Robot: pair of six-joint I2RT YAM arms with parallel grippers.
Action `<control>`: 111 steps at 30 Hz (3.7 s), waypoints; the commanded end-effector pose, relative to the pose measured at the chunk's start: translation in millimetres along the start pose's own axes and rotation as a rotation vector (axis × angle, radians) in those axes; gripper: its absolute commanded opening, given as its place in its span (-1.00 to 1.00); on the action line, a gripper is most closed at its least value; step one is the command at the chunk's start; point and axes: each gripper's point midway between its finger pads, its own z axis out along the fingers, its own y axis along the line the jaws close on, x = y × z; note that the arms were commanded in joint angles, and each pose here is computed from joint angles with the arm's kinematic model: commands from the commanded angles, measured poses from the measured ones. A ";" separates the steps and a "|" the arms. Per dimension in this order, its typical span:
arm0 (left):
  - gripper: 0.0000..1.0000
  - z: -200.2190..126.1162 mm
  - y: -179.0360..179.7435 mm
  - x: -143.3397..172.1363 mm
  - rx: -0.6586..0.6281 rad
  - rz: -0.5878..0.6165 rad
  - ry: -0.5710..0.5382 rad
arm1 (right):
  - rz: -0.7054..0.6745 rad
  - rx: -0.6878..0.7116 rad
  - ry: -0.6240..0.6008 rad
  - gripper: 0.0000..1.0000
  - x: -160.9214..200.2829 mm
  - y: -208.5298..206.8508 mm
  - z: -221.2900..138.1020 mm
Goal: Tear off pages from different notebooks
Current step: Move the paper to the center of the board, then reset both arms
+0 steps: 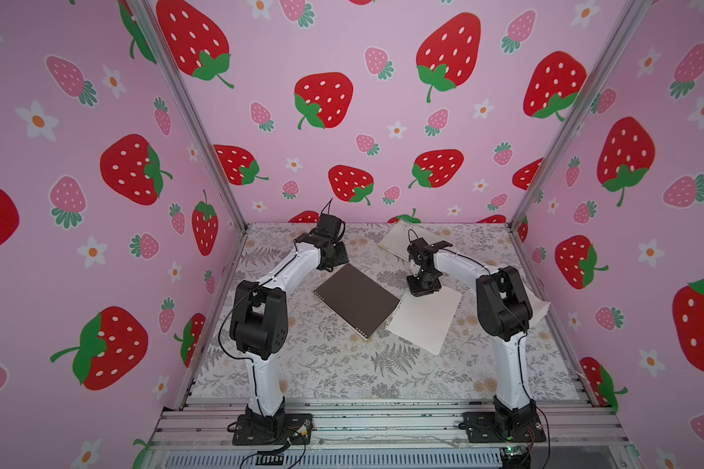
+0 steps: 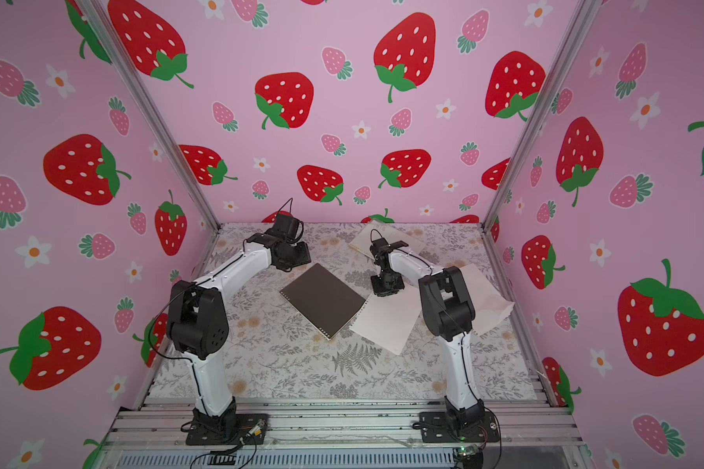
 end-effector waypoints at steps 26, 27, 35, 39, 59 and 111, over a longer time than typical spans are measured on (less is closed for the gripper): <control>0.99 -99.1 102.3 -72.0 -0.503 0.191 -0.658 | 0.377 0.466 -0.850 0.95 -24.3 -170.6 -145.5; 0.99 -103.8 117.1 -72.3 -0.529 0.181 -0.679 | 0.373 0.490 -0.884 0.99 -21.8 -180.5 -142.0; 0.99 -75.6 224.3 -36.5 -0.679 0.099 -0.513 | 0.241 0.561 -0.859 0.99 -19.9 -211.0 -76.2; 0.99 -60.6 241.9 -22.8 -0.608 0.075 -0.516 | 0.260 0.525 -0.880 0.99 -29.0 -221.8 -69.4; 0.97 -48.9 236.1 45.8 -0.377 0.089 -0.494 | 0.421 0.253 -0.802 0.98 42.1 -221.9 -50.1; 0.99 -30.2 196.7 44.1 -0.160 0.139 -0.592 | 0.288 0.010 -1.052 0.99 40.2 -170.4 -38.1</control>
